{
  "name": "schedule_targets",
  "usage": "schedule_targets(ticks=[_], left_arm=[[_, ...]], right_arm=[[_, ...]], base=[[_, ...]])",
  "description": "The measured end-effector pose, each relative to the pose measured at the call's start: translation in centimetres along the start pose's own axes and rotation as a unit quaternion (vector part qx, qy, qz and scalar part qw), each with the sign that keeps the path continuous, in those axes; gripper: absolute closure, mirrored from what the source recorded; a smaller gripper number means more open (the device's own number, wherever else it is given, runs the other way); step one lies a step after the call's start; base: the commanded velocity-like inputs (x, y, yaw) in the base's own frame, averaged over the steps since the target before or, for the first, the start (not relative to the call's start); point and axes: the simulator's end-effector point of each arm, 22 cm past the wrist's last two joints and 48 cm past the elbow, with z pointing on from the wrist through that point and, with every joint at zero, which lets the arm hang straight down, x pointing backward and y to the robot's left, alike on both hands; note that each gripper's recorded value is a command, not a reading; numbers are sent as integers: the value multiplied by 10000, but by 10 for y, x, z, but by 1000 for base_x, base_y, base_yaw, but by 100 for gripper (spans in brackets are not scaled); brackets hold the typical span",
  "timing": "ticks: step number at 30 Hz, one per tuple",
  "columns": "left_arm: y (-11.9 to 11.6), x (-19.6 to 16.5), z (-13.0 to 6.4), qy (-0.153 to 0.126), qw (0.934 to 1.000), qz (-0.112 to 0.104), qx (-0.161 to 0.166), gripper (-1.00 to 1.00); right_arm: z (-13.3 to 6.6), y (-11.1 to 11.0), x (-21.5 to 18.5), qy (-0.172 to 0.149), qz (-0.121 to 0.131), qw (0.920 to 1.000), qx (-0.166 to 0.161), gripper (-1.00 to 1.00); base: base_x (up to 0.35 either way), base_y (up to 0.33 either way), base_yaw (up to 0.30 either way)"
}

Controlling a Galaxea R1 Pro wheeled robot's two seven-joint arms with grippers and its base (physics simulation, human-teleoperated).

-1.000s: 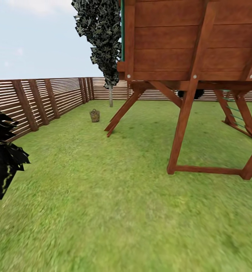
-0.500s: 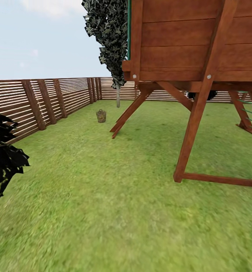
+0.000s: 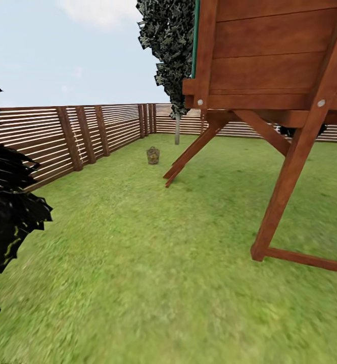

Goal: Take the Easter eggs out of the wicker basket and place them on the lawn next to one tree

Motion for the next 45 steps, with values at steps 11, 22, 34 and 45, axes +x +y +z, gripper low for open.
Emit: schedule_targets(ticks=[11,22,34,45], left_arm=[[0,0,0,1,10000,0,-1,-100],[0,0,0,-1,10000,0,-2,-100],[0,0,0,1,10000,0,-1,-100],[0,0,0,2,10000,0,-1,-100]], right_arm=[[0,1,0,2,-6,10000,-5,-100],[0,2,0,0,-35,10000,-7,-100],[0,2,0,0,-41,10000,-7,-100],[0,2,0,1,-39,10000,-7,-100]], base=[[304,-124,271],[301,-11,242],[300,-63,96],[295,-159,59]])
